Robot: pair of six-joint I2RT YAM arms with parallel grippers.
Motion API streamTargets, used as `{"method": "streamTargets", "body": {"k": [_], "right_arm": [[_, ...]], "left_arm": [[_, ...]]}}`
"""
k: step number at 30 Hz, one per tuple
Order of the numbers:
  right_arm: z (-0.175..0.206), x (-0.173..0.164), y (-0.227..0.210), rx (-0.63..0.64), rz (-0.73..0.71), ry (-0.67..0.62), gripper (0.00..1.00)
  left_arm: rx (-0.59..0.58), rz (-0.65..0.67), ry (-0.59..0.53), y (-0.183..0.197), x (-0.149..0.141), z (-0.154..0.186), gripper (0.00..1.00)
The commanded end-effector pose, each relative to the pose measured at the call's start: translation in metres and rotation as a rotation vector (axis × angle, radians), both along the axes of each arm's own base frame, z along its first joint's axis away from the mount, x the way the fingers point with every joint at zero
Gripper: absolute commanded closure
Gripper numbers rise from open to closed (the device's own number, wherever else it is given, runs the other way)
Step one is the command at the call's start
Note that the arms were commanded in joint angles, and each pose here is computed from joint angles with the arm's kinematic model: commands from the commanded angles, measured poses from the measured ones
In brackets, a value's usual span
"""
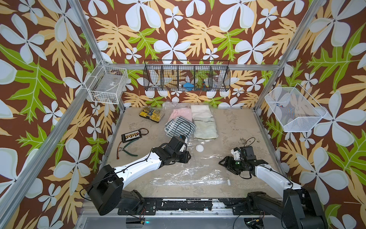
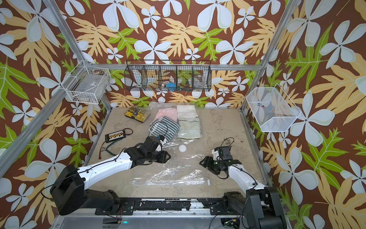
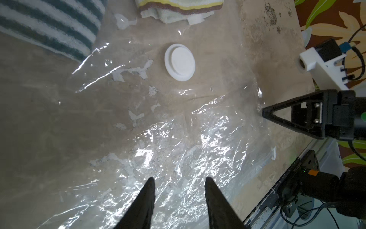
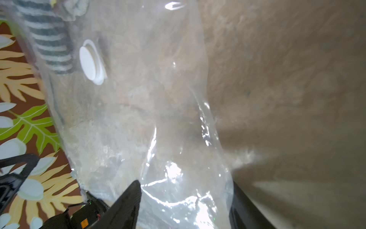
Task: Place the folded towel into the vacuum bag
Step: Close the vacuum bag at the center of the board.
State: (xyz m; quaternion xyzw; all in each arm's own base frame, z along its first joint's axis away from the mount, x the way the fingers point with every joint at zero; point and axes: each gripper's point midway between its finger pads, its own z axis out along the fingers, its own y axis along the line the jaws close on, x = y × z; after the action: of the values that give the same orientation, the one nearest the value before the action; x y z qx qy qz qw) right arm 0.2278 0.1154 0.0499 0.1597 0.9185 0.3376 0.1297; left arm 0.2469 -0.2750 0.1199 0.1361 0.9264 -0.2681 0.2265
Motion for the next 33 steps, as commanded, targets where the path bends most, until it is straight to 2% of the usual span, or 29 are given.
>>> {"method": "streamTargets", "body": {"k": [1, 7, 10, 13, 18, 23, 27, 33], "right_arm": [[0.035, 0.005, 0.023, 0.170, 0.045, -0.059, 0.39], [0.070, 0.010, 0.035, 0.284, 0.055, -0.091, 0.42], [0.080, 0.017, 0.039, 0.313, 0.063, -0.104, 0.42], [0.084, 0.022, 0.040, 0.324, 0.069, -0.104, 0.42], [0.087, 0.025, 0.042, 0.337, 0.072, -0.113, 0.42], [0.086, 0.023, 0.043, 0.357, 0.075, -0.109, 0.42], [0.083, 0.023, 0.044, 0.361, 0.076, -0.103, 0.42], [0.087, 0.026, 0.046, 0.385, 0.086, -0.108, 0.42]], "left_arm": [[-0.024, -0.166, -0.105, -0.022, -0.015, 0.026, 0.54], [0.070, -0.461, -0.329, -0.060, -0.068, 0.055, 0.48], [0.158, -0.583, -0.448, -0.072, -0.093, 0.051, 0.45], [0.248, -0.638, -0.503, -0.075, -0.103, 0.038, 0.44], [0.380, -0.664, -0.574, -0.075, -0.102, 0.017, 0.39], [0.505, -0.676, -0.696, -0.077, -0.100, 0.004, 0.38], [0.615, -0.614, -0.783, -0.071, -0.084, 0.001, 0.38], [0.650, -0.580, -0.841, -0.069, -0.076, -0.003, 0.41]]}}
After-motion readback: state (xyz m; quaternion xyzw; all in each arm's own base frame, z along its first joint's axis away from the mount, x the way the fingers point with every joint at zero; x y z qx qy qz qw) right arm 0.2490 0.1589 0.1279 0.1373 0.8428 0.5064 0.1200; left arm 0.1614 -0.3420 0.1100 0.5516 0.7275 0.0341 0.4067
